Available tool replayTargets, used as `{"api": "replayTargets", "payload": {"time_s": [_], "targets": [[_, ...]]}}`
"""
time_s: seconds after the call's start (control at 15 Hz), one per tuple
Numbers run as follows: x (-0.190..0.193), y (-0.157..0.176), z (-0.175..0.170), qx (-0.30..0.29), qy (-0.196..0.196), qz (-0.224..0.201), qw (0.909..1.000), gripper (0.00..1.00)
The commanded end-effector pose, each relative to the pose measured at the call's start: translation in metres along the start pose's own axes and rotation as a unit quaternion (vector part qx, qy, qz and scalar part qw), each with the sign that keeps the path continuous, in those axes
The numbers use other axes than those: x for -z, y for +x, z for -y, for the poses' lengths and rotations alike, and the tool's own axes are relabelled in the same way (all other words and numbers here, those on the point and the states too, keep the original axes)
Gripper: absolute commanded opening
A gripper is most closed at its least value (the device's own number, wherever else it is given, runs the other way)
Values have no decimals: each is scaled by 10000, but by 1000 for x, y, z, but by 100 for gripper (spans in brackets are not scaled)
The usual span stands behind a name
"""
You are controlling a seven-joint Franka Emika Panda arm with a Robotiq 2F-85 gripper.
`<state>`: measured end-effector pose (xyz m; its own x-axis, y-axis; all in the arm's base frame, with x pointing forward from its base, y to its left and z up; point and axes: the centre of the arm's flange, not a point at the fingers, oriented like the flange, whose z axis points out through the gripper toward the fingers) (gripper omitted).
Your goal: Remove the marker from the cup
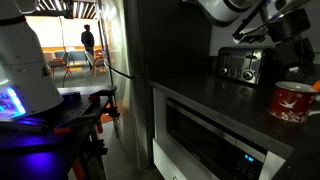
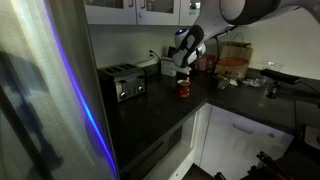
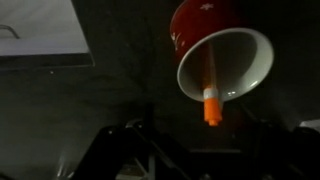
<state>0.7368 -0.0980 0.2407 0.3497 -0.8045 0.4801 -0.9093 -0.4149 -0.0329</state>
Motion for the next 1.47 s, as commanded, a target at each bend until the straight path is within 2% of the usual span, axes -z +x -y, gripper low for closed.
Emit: {"api": "replayTargets", "payload": {"time_s": [0.0,0.13,0.6,0.73,0.8,0.87,0.93,1.27,1.4], "targets": [[-2,1,21,-109,-131,1,9999,76],[-2,1,27,-101,-132,34,9999,69],[-17,0,38,-53,-279,99,9995,63],[-24,2,40,-38,-322,92,9994,64],[-27,3,41,-35,-336,85,9994,60],[-29,5,41,-27,-354,67,9993,39],[-30,6,41,3,-364,23,9993,38],[-27,12,41,120,-312,-103,9994,0],[-25,10,42,196,-300,-161,9992,5]]}}
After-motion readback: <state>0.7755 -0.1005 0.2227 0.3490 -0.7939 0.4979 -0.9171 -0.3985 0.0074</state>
